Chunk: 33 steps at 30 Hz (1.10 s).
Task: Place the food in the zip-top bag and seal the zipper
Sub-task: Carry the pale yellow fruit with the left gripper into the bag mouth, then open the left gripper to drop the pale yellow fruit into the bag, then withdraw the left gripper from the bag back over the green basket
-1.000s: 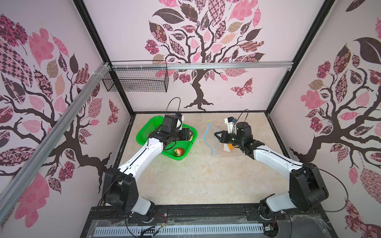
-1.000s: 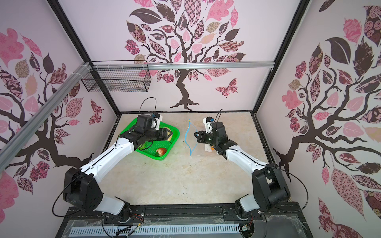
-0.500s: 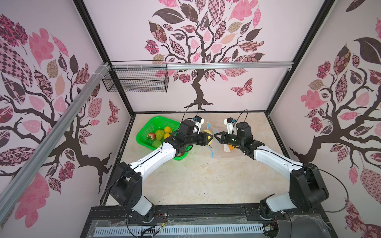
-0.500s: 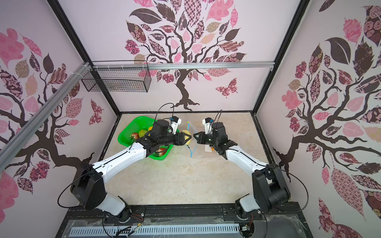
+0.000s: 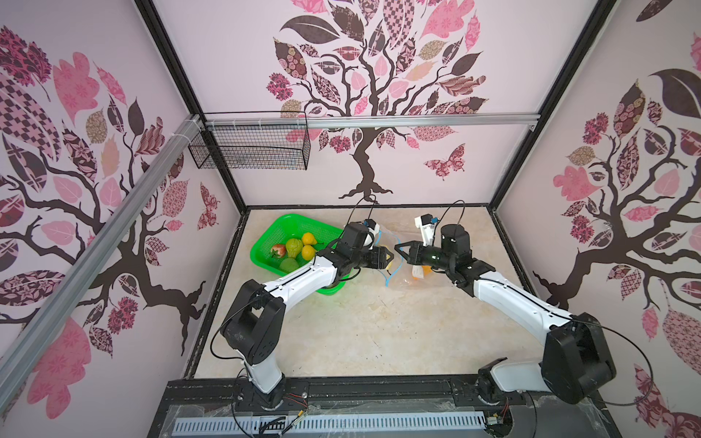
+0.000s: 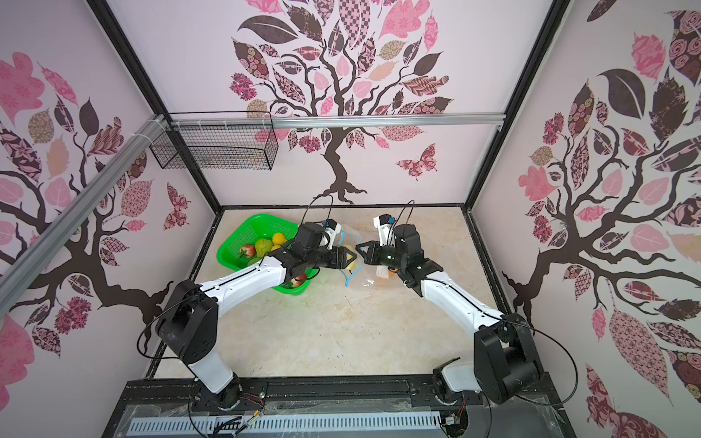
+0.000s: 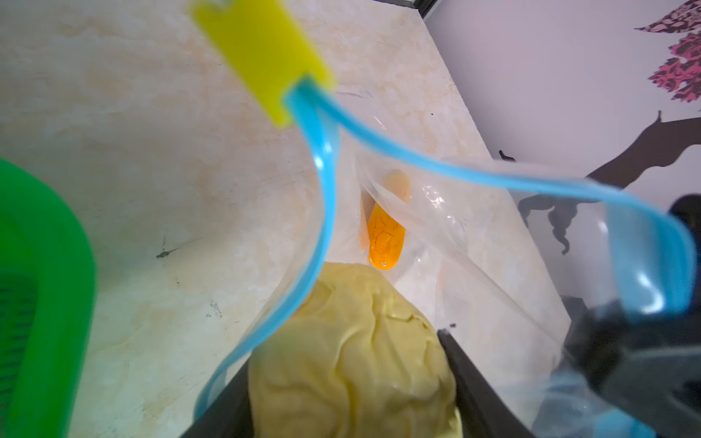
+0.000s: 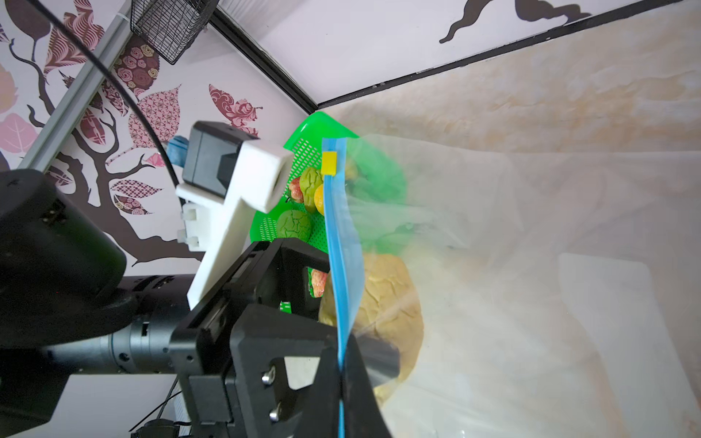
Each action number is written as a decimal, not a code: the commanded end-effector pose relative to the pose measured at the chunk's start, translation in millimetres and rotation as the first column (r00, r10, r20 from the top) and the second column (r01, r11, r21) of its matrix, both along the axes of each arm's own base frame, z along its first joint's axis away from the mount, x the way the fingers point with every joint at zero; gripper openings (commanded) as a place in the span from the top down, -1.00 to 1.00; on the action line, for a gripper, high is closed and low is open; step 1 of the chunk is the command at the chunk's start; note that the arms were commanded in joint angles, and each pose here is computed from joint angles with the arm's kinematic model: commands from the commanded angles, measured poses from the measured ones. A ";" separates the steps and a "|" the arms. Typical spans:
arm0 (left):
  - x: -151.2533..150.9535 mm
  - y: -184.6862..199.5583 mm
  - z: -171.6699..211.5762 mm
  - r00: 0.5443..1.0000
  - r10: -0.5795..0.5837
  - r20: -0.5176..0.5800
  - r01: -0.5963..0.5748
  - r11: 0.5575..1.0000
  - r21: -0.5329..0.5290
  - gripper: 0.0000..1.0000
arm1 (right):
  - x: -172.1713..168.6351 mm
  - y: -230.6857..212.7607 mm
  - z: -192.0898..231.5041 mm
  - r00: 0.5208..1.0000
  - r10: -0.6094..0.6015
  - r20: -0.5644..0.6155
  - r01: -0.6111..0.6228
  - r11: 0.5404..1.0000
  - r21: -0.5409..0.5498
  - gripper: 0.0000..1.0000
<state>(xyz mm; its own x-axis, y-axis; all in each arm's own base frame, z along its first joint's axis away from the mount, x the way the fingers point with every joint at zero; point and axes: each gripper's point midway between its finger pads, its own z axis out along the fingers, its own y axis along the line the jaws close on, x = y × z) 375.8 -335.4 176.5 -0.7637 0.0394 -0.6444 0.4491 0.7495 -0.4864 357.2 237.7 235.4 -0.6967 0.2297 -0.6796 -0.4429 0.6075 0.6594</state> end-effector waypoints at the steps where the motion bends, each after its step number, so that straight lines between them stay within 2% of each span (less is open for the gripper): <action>1: 7.3 6.1 -11.5 0.998 0.058 -0.030 -0.054 0.992 0.118 -0.13 | -6.2 1.5 10.8 1.000 0.023 0.018 -0.024 0.999 0.037 1.00; 4: 7.6 6.4 -19.6 0.995 0.068 -0.072 -0.057 0.988 0.144 -0.29 | -5.4 1.4 8.7 1.000 0.020 0.015 -0.021 0.999 0.035 1.00; 8: 4.5 1.2 -12.1 0.995 0.060 -0.084 -0.051 0.993 0.102 -0.46 | -4.9 0.5 6.8 1.000 0.016 0.016 -0.016 0.999 0.027 1.00; 10: 1.1 -1.9 -0.6 0.996 0.044 -0.082 -0.038 0.997 0.068 -0.68 | -4.4 -0.2 5.7 1.000 0.011 0.016 -0.012 1.000 0.023 1.00; 20: -19.1 13.1 65.3 0.999 0.030 -0.017 -0.031 0.998 -0.057 -0.73 | 0.4 -5.2 2.8 0.999 -0.023 0.022 0.023 1.000 -0.003 1.00; 25: -12.8 54.5 89.0 0.994 0.110 -0.003 -0.109 0.983 -0.148 -0.72 | 3.4 -7.0 6.9 0.998 -0.041 0.037 0.041 0.999 -0.003 1.00; 27: -4.8 79.1 95.0 0.986 0.165 0.023 -0.160 0.976 -0.150 -0.71 | 4.0 -7.2 7.4 0.998 -0.044 0.040 0.044 0.999 -0.002 1.00; 30: 9.7 120.7 97.1 0.964 0.256 0.077 -0.250 0.965 -0.081 -0.71 | 4.0 -7.2 8.7 0.998 -0.044 0.045 0.044 0.999 0.000 1.00; 33: 30.4 167.7 81.5 0.925 0.374 0.065 -0.374 0.927 -0.001 -0.73 | 3.1 -7.9 9.1 0.998 -0.045 0.052 0.045 0.999 0.001 1.00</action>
